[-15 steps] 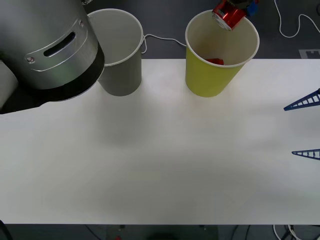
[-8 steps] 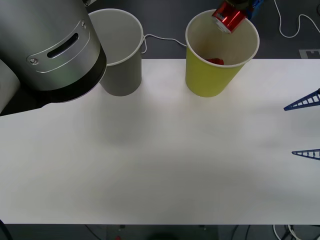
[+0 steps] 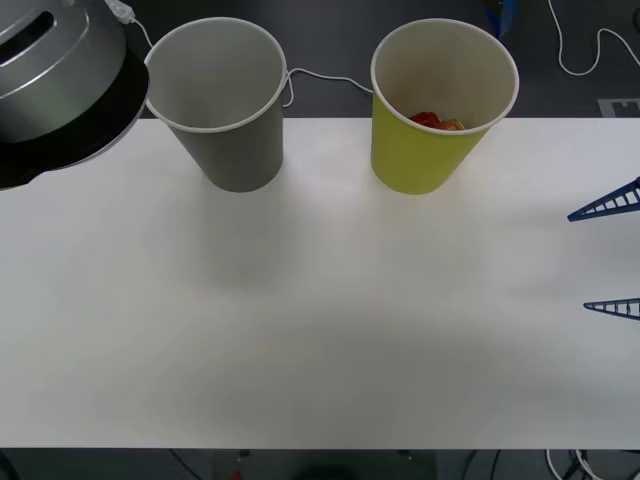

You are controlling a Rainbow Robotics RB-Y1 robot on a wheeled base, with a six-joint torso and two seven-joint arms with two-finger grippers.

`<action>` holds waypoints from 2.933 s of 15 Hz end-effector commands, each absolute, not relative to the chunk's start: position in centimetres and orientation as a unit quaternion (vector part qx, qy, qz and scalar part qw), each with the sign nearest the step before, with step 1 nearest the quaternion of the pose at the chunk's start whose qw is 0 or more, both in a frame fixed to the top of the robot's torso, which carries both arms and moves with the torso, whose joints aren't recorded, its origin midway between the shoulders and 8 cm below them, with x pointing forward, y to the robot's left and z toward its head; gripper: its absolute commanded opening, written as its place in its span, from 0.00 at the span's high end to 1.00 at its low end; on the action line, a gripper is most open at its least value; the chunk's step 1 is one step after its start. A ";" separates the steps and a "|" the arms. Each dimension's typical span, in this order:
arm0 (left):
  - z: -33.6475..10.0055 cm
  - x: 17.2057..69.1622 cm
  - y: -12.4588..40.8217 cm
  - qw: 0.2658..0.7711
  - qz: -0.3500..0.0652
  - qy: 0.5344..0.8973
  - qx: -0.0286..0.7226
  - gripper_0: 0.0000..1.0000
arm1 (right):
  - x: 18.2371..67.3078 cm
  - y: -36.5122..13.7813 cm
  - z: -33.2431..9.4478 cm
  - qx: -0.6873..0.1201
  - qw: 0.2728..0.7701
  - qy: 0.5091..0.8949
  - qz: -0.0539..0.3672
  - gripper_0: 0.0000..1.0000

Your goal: Put the can into the green bin and the plastic bottle into the gray bin

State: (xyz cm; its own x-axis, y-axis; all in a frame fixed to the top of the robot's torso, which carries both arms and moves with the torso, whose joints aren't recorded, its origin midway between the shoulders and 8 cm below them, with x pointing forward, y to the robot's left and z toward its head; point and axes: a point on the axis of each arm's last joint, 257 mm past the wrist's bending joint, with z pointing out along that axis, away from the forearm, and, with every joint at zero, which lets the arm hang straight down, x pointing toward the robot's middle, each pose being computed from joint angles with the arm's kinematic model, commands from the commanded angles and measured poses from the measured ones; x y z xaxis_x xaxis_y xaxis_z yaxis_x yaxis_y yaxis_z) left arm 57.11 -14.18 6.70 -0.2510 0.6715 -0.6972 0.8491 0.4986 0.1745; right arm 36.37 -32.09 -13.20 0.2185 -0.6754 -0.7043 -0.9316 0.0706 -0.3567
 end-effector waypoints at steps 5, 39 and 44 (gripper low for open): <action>7.0 55.1 -6.4 0.352 -0.133 0.754 0.539 0.00 | 36.4 -32.1 -13.2 -0.664 0.411 0.605 0.156 0.00; -9.4 39.7 27.2 0.356 -0.067 0.613 0.702 0.00 | 36.4 -32.1 -13.2 -0.664 0.411 0.605 0.156 0.00; -11.7 38.6 27.9 0.355 -0.094 0.610 0.702 0.00 | 36.4 -32.1 -13.2 -0.664 0.411 0.605 0.156 0.00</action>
